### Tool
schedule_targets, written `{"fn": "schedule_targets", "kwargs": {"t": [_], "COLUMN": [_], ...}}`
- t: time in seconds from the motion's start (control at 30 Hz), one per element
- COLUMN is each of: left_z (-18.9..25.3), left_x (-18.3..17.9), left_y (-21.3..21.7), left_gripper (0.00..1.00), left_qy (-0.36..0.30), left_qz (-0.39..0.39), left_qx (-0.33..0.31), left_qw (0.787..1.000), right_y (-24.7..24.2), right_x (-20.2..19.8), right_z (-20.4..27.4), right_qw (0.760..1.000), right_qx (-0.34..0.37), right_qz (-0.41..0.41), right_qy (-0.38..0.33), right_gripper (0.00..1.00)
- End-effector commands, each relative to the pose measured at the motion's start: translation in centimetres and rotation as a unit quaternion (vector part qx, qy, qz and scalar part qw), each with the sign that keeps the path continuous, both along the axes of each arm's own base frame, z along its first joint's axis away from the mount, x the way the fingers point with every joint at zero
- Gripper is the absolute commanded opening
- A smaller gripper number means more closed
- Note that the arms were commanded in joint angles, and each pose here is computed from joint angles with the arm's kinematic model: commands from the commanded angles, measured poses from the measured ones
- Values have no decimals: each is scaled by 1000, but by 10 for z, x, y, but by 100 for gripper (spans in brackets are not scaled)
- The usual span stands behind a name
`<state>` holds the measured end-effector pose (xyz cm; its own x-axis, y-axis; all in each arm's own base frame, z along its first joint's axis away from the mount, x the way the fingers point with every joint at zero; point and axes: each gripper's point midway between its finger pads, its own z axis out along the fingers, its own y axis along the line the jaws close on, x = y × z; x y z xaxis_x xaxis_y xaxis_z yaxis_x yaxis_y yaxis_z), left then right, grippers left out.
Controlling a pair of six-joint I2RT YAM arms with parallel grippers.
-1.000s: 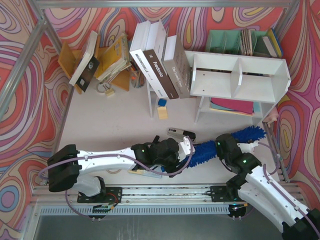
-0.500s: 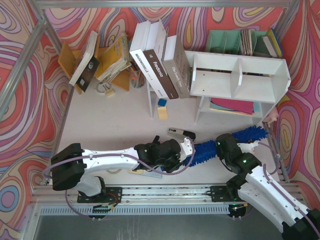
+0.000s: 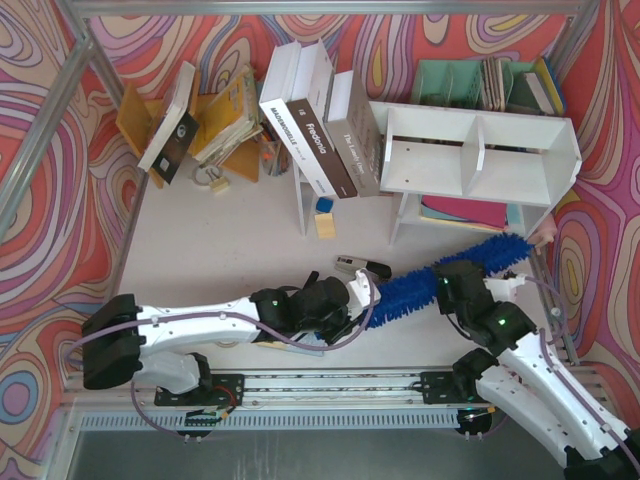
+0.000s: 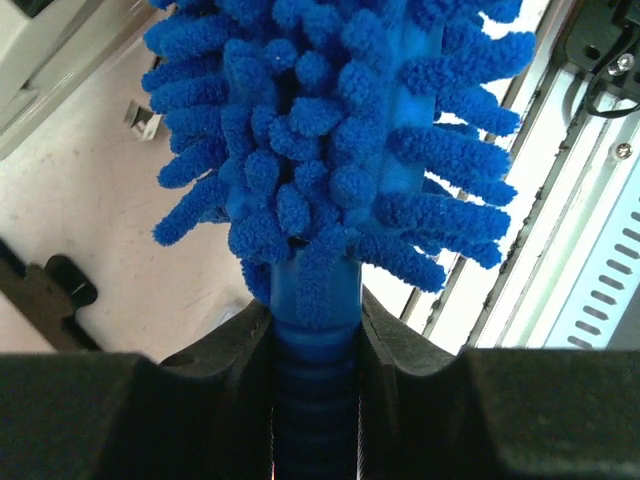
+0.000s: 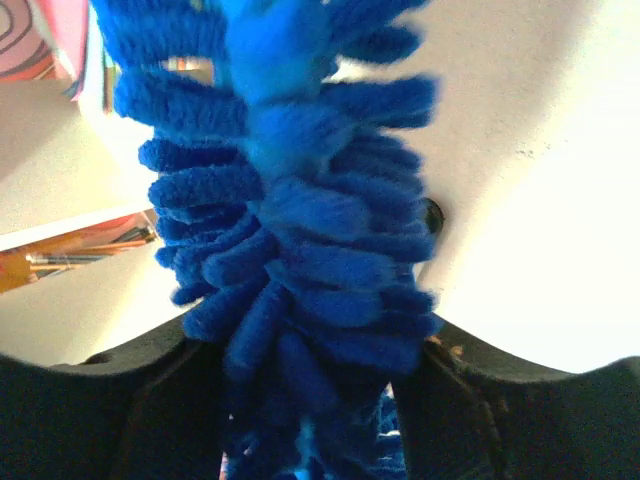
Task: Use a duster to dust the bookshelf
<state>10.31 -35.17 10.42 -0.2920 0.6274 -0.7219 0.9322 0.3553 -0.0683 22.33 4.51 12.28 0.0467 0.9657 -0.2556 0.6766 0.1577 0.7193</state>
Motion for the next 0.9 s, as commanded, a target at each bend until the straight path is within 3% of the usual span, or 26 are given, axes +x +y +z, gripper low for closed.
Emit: {"fn": "schedule_targets", "kwargs": {"t": [0.0, 0.17, 0.47, 0.63, 0.87], "left_z": [17, 31, 33, 38, 58], "left_x": [11, 10, 0, -4, -15], "left_y": [11, 15, 13, 9, -3], "left_gripper": [0, 0, 0, 0, 0], "left_qy": [-20, -24, -6, 0, -1], "left_qz": [41, 44, 38, 44, 44], "left_qx": [-26, -48, -49, -51, -69], "left_qw": [999, 998, 998, 998, 997], "right_y": [-15, -25, -40, -45, -38], "right_x": [-12, -17, -11, -2, 13], "right_z": [9, 25, 101, 157, 232], "right_qw": [998, 997, 988, 966, 924], "right_qx": [-49, -75, -143, -229, -321], "right_qz": [-1, -8, 13, 55, 115], "right_qy": [32, 29, -55, -104, -171], "right_gripper": [61, 74, 84, 94, 96]}}
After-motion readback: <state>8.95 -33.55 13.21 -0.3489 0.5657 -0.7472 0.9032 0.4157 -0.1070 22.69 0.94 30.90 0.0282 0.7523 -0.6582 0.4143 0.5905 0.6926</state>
